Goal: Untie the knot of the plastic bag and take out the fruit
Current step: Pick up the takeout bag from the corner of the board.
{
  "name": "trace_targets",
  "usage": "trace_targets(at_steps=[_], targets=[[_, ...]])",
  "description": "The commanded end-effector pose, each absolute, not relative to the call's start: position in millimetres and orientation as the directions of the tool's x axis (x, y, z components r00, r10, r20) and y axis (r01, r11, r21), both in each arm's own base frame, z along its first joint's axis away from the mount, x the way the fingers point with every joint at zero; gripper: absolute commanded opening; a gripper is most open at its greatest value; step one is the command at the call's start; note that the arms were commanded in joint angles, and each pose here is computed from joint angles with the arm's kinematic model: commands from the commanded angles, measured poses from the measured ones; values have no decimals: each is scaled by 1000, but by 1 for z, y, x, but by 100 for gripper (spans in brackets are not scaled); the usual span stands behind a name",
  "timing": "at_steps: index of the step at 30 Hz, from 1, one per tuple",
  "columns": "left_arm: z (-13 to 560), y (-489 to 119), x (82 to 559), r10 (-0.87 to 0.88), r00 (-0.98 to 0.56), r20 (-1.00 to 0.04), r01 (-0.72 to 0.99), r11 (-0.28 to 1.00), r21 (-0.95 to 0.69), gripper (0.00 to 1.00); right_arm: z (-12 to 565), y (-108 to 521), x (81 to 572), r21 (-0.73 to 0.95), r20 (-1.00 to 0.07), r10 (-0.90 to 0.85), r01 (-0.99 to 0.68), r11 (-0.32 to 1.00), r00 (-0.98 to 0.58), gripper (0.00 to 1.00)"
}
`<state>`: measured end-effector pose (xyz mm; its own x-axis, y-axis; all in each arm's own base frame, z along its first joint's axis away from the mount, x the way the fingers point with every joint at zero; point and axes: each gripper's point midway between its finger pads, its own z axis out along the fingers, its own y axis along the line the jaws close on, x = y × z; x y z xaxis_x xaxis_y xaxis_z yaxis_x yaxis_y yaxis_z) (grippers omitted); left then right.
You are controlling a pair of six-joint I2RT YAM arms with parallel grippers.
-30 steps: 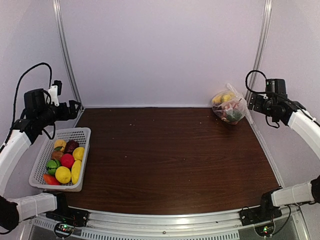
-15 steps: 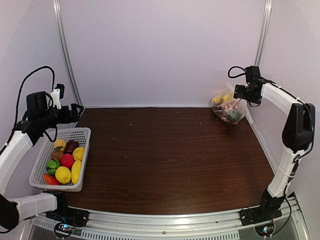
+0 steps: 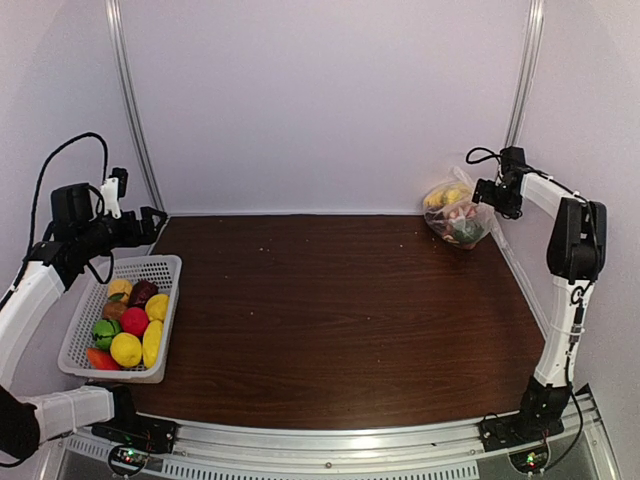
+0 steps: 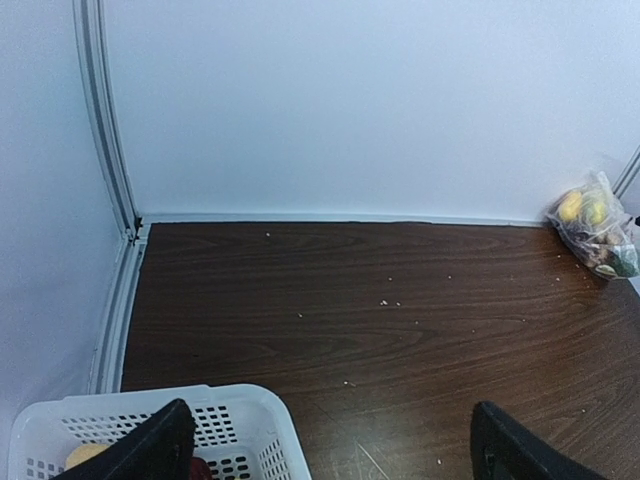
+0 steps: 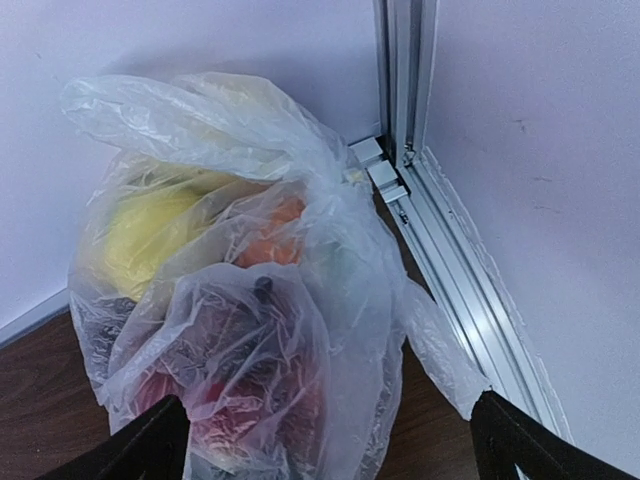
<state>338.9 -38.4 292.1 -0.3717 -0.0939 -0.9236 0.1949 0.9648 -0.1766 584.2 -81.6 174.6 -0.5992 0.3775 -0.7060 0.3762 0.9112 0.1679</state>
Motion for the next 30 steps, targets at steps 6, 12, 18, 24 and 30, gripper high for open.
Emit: trace_targets(at_steps=[6, 12, 18, 24, 30], targets=[[289, -40, 343, -111, -380, -918, 207, 957, -202, 98, 157, -52, 629, 337, -676, 430, 268, 903, -599, 100], [285, -41, 345, -114, -393, -912, 210, 955, -210, 97, 140, -53, 641, 352, -665, 449, 280, 893, -597, 92], [284, -42, 345, -116, -398, -910, 214, 953, -215, 98, 135, -51, 646, 365, -665, 452, 269, 891, -595, 59], [285, -43, 345, -116, -395, -911, 216, 953, -215, 98, 147, -49, 646, 385, -679, 463, 260, 885, -570, 13], [285, -43, 345, -119, -397, -910, 216, 952, -218, 98, 185, -42, 647, 453, -721, 490, 202, 868, -490, 0]])
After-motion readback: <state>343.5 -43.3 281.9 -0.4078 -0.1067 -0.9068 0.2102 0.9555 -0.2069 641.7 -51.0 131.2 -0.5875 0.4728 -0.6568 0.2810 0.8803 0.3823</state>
